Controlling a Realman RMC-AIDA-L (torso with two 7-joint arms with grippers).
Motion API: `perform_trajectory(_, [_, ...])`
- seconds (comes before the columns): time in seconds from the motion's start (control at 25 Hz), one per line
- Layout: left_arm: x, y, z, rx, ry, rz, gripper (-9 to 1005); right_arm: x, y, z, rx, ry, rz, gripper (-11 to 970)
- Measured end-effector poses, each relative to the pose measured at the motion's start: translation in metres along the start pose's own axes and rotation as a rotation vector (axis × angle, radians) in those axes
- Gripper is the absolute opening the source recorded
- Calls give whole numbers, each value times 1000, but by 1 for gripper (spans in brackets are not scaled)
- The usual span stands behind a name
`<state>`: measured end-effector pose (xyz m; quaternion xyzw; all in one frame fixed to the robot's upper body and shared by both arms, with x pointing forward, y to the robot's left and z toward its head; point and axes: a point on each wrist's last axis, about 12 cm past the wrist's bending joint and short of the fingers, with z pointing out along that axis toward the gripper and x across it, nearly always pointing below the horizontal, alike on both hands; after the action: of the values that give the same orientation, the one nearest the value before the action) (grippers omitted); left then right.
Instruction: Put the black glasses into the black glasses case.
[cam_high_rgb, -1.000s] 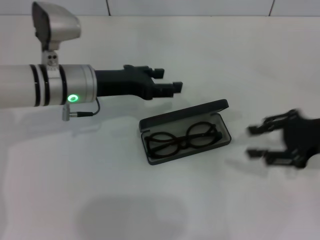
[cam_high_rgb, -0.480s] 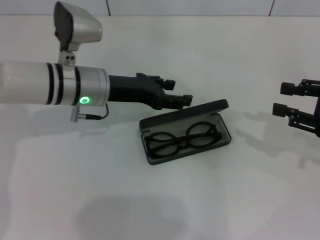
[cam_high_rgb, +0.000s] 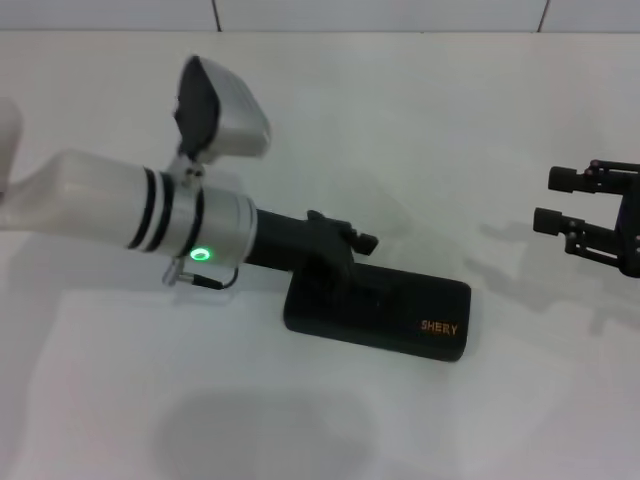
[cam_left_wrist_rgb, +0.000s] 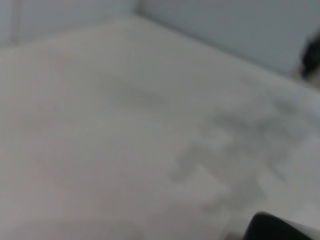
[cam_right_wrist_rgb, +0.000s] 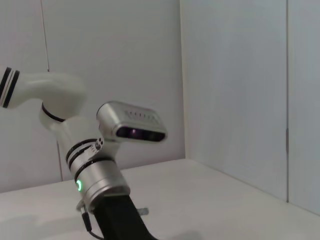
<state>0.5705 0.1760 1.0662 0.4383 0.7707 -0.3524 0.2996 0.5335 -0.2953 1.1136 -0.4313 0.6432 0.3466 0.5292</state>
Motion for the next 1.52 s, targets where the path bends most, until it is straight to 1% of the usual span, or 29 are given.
perform_trajectory(0.12, [2, -2, 3, -6, 0, 4, 760, 1, 0, 1, -4, 6, 1, 500])
perform_trajectory(0.2, [0, -1, 2, -10, -29, 5, 760, 1, 0, 1, -5, 9, 0, 500])
perform_trajectory(0.24, [-2, -1, 0, -12, -66, 8, 759, 1, 0, 1, -6, 9, 0, 501])
perform_trajectory(0.28, [-2, -1, -1, -12, -78, 9, 759, 1, 0, 2, -7, 9, -1, 501])
perform_trajectory(0.4, [-4, -3, -12, -14, -197, 34, 759, 1, 4, 4, -40, 6, -23, 502])
perform_trajectory(0.48, [-5, -7, -27, 4, -317, 69, 760, 0, 8, 7, -76, 1, -44, 502])
perform_trajectory(0.56, [-4, -13, -50, 59, -448, 127, 760, -2, 13, 12, -129, -15, -63, 503])
perform_trajectory(0.6, [-3, -17, -58, 91, -477, 155, 760, -4, 15, 15, -158, -28, -74, 503])
perform_trajectory(0.64, [0, -22, -71, 147, -503, 197, 759, -5, 18, 19, -188, -44, -84, 503])
perform_trajectory(0.72, [13, -28, -94, 213, -513, 251, 759, -6, 23, 30, -251, -101, -97, 504])
perform_trajectory(0.8, [33, -34, -113, 229, -526, 281, 760, -6, 26, 40, -276, -153, -105, 504])
perform_trajectory(0.84, [40, -36, -117, 227, -535, 292, 761, -5, 29, 46, -284, -188, -114, 504])
perform_trajectory(0.92, [55, -44, -122, 220, -546, 321, 762, -2, 33, 53, -287, -227, -119, 505])
perform_trajectory(1.04, [75, -57, -120, 219, -535, 365, 764, 2, 35, 68, -284, -245, -128, 621])
perform_trajectory(1.12, [80, -61, -119, 215, -538, 371, 765, 3, 37, 81, -312, -236, -141, 698])
perform_trajectory(1.24, [84, -63, -117, 211, -540, 365, 766, 4, 38, 87, -315, -233, -162, 792])
perform_trajectory(1.36, [83, -63, -116, 214, -537, 365, 766, 5, 37, 88, -291, -237, -175, 875])
perform_trajectory(1.52, [84, -62, -116, 210, -536, 366, 766, 6, 37, 87, -281, -236, -173, 875])
